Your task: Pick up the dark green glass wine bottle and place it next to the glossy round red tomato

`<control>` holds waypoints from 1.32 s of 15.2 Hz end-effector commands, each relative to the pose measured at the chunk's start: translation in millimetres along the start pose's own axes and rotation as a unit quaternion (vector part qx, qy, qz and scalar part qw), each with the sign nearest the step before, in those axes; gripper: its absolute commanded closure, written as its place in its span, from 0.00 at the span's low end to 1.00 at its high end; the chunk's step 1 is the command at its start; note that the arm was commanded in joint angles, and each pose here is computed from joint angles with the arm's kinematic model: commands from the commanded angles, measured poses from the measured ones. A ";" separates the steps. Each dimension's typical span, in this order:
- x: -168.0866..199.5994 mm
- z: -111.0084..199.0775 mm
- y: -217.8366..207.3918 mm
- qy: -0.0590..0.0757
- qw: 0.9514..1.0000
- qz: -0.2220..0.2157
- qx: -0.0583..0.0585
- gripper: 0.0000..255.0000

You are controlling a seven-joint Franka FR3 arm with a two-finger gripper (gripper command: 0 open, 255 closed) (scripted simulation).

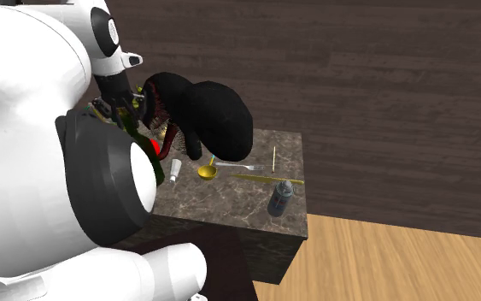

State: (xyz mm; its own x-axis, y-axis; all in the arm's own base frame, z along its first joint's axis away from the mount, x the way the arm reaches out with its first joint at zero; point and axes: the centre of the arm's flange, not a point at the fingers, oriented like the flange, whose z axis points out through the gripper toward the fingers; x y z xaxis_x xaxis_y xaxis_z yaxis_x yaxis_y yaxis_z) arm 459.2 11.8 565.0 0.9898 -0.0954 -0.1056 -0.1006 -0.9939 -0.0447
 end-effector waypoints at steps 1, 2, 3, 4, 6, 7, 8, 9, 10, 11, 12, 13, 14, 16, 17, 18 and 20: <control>1.8 10.4 -0.1 0.001 1.000 0.000 0.000 1.00; 2.4 15.7 0.1 0.001 1.000 0.000 0.000 1.00; 2.9 20.9 0.4 0.001 1.000 0.000 0.000 1.00; 3.5 26.2 0.6 0.001 1.000 0.000 0.000 1.00; 4.6 36.7 1.1 0.001 1.000 0.000 0.000 1.00; 5.2 41.9 1.3 0.001 1.000 0.000 0.000 1.00; 5.7 47.1 1.5 0.001 1.000 0.000 0.000 1.00; 6.3 52.4 1.8 0.001 1.000 0.000 0.000 1.00; 6.8 57.6 2.0 0.001 1.000 0.000 0.000 1.00; 7.4 62.9 2.2 0.001 1.000 0.000 0.000 1.00; 8.0 68.1 2.5 0.001 1.000 0.000 0.000 1.00; 8.5 73.4 2.7 0.001 1.000 0.000 0.000 1.00; 9.3 80.8 3.0 0.001 1.000 0.000 0.000 1.00; 9.3 80.8 3.1 0.001 1.000 0.000 0.000 1.00; 9.3 80.8 3.0 0.001 1.000 0.000 0.000 1.00; 9.3 80.8 3.0 0.001 1.000 0.000 0.000 1.00; 9.3 80.8 3.0 0.001 1.000 0.000 0.000 1.00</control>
State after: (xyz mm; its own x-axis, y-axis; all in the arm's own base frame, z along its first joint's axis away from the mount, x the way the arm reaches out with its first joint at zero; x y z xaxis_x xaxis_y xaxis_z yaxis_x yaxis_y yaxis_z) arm 460.0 12.3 483.4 0.9899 -0.0955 -0.1051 -0.1006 -0.9939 -0.0447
